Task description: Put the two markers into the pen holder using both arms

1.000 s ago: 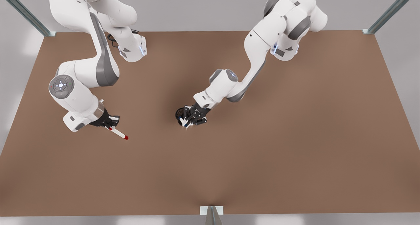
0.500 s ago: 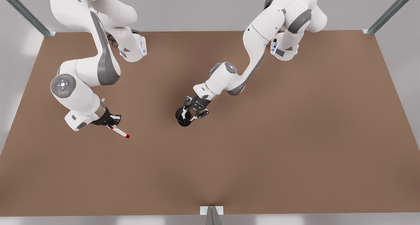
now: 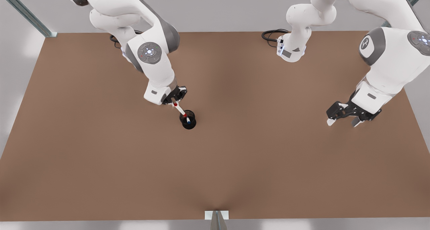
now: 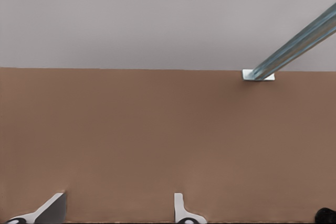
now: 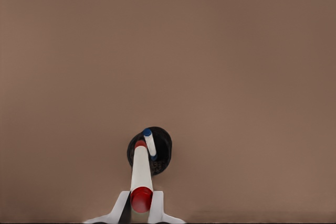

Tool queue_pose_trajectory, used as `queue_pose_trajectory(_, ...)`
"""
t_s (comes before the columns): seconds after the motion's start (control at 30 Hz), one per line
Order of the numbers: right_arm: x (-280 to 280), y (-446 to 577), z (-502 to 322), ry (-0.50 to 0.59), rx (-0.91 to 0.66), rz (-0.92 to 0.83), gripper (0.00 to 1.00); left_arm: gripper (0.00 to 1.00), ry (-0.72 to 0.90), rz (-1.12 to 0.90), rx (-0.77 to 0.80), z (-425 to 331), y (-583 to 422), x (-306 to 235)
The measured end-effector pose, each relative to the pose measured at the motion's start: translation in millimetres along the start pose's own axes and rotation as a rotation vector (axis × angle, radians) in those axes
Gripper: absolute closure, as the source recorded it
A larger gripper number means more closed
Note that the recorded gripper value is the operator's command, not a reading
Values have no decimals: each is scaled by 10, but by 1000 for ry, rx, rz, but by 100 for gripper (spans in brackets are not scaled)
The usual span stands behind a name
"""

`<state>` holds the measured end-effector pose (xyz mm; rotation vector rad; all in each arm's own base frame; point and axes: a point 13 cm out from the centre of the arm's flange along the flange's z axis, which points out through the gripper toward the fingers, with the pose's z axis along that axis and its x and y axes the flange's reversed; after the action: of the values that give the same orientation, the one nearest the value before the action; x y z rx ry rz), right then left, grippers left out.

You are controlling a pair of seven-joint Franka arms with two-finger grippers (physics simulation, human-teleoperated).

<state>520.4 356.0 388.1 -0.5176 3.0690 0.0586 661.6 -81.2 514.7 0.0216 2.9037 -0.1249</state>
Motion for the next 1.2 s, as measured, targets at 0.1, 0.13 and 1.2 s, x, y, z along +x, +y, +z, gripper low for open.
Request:
queue_pose_trajectory(0.1, 80, -57, 58, 27, 11, 31, 79, 0, 122, 5, -29, 203, 149, 242)
queue_pose_trajectory(0.13, 103, -61, 85, 36, 13, 39, 79, 0, 154, 10, -34, 258, 164, 304)
queue_pose_trajectory(1.2, -258, -3072, -676, -112, 92, 557, 0, 0, 350, 67, -47, 651, 316, 647)
